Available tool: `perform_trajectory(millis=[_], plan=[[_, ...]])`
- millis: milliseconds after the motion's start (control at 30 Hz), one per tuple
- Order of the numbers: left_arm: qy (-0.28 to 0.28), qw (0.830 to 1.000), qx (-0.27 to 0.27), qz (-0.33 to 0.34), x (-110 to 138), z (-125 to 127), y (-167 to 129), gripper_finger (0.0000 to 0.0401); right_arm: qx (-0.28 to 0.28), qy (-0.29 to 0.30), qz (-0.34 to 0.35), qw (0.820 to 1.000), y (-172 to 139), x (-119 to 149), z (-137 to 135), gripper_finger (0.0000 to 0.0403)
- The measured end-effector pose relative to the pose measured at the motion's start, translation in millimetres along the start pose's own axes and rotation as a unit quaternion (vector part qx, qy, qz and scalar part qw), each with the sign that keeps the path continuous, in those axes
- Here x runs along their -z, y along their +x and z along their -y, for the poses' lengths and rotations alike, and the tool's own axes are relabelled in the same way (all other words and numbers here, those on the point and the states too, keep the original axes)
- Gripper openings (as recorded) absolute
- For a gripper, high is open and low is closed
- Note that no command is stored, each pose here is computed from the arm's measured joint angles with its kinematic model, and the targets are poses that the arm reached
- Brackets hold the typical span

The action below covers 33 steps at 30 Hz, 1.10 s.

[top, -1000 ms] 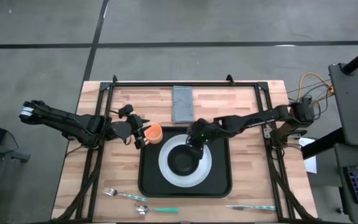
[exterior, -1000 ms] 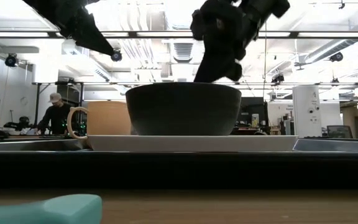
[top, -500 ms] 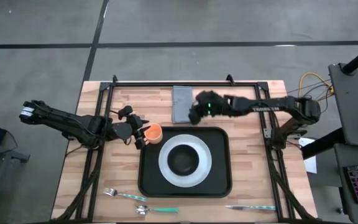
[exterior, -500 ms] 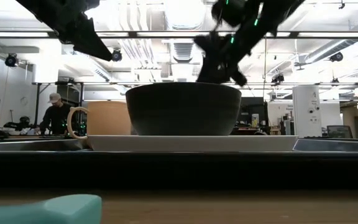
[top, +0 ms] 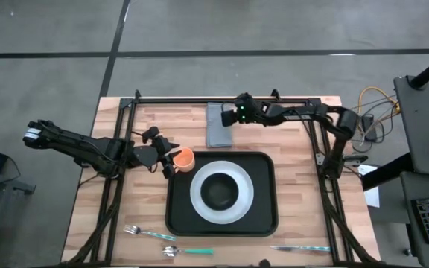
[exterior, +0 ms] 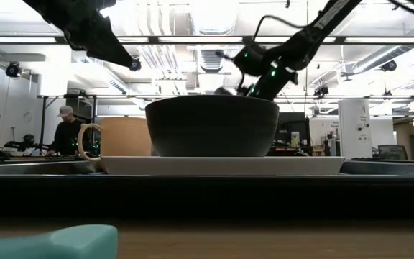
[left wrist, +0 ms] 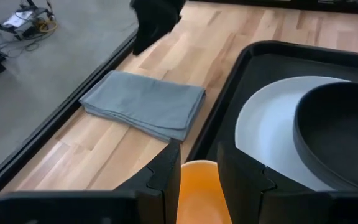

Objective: Set up tray
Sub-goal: Put the gray table napkin to the right of the white plate on the black serving tray

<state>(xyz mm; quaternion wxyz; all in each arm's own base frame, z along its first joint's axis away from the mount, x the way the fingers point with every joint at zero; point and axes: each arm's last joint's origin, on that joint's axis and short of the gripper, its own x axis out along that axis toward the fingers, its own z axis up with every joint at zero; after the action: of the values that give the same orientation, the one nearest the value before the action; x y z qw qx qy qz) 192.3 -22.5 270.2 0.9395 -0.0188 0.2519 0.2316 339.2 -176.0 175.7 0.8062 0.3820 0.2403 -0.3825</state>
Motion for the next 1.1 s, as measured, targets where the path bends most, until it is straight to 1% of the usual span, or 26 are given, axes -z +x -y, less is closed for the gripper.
perform_trajectory(millis=[100, 233, 333, 400, 700, 800, 933, 1100], plan=[[0.0, 1.0, 0.011, -0.004, 0, 1, 0, 0.0087, 0.012, 0.012, -0.029, 0.999, 12, 5, 4, 0.0151], [0.0, 1.0, 0.026, -0.009, 1, 1, 0, 0.0087, 0.043, 0.017, -0.066, 0.997, 16, 12, 11, 0.0151], [0.002, 1.0, 0.027, -0.011, 1, 1, 0, 0.0087, 0.054, 0.019, -0.076, 0.995, 15, 14, 13, 0.0151], [0.002, 1.0, 0.027, -0.011, 1, 1, 0, 0.0087, 0.05, 0.028, -0.08, 0.995, 16, 12, 15, 0.0151], [0.003, 0.999, 0.043, -0.016, 2, 2, 0, 0.0087, 0.026, 0.069, -0.072, 0.995, 16, -23, 31, 0.0151], [0.003, 0.999, 0.045, -0.017, 2, 3, 0, 0.0087, 0.005, 0.08, -0.074, 0.994, 18, -37, 35, 0.0151], [0.003, 0.998, 0.052, -0.019, 2, 3, 0, 0.0087, -0.003, 0.088, -0.086, 0.992, 32, -48, 41, 0.0151], [0.002, 0.998, 0.052, -0.019, 2, 3, 0, 0.0087, 0.018, 0.097, -0.113, 0.989, 56, -58, 48, 0.0151]])
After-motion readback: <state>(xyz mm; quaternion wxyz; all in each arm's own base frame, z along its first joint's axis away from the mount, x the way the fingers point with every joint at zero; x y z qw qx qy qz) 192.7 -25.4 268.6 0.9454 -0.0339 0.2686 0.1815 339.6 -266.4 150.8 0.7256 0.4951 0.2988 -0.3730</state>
